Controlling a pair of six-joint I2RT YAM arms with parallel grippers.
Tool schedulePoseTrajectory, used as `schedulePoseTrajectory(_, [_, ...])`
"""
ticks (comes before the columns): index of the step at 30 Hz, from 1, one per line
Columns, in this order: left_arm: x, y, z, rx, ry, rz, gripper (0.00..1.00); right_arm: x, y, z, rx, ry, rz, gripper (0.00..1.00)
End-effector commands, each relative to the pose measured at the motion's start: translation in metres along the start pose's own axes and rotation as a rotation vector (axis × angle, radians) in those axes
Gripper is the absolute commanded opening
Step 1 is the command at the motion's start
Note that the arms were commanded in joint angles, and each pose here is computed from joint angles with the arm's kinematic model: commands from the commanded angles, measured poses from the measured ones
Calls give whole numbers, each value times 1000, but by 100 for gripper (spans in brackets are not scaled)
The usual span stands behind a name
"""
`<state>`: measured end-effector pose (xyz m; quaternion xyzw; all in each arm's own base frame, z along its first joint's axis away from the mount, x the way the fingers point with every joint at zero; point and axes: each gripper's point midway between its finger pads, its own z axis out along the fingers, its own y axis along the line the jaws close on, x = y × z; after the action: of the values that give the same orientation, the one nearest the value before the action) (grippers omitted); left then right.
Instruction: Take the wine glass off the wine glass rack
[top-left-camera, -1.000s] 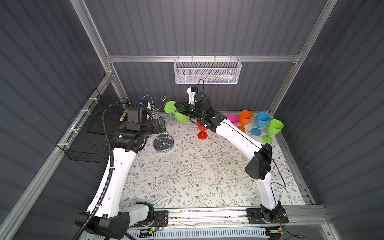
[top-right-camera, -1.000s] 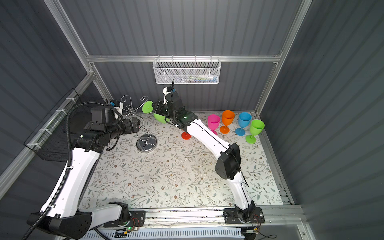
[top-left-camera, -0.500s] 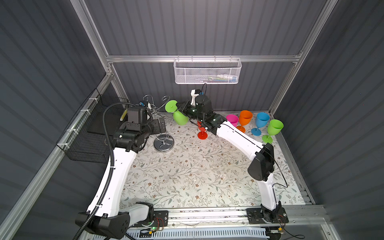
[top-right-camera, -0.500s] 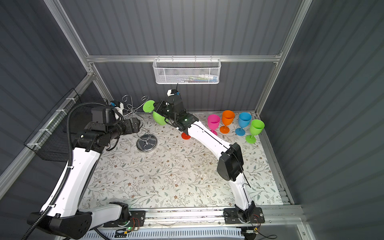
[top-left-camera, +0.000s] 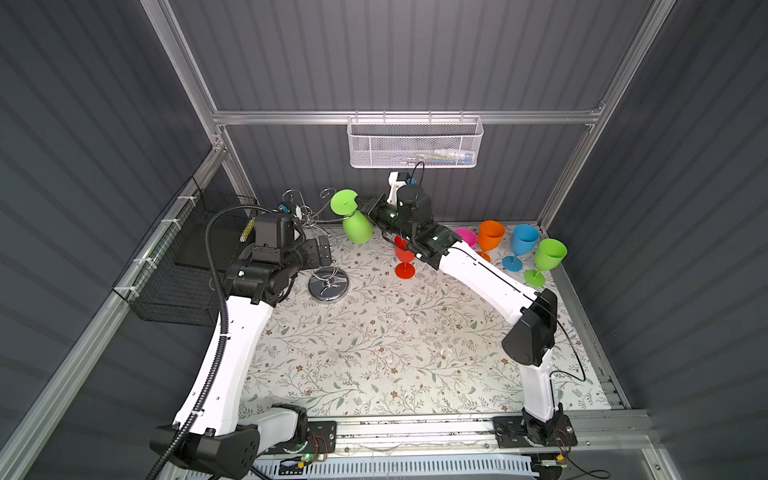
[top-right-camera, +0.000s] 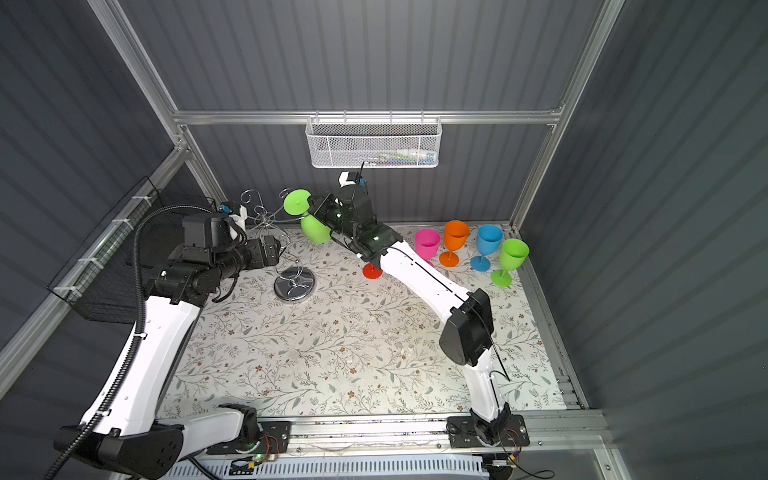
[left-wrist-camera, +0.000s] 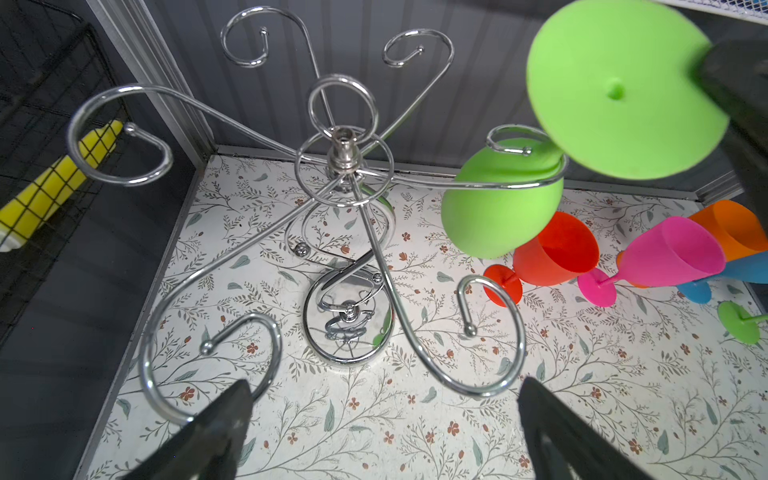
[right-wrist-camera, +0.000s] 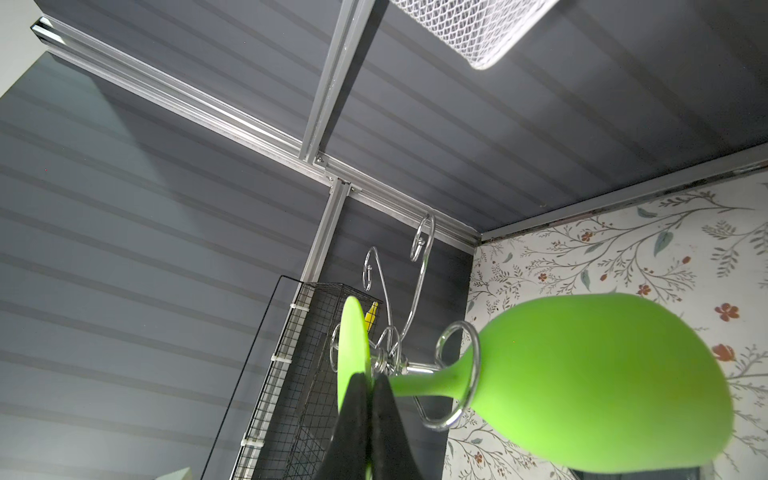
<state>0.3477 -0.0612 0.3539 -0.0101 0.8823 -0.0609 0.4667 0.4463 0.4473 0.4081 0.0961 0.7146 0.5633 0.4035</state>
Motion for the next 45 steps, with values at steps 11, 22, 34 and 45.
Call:
schedulePoseTrajectory(11, [-1,6,-3,-22,-19,-3,100,-13,30,-25,-74,-57,1,0])
schedulePoseTrajectory(22, [-2,5,-3,-17,-22,-4,100,12,25,-18,-59,-11,-1,0])
schedulePoseTrajectory(34, [-1,7,-8,-23,-31,0,100,29,29,3,-58,20,-1,0])
schedulePoseTrajectory(45, [1,7,-10,-22,-32,5,100,9,23,26,-57,-59,-11,0])
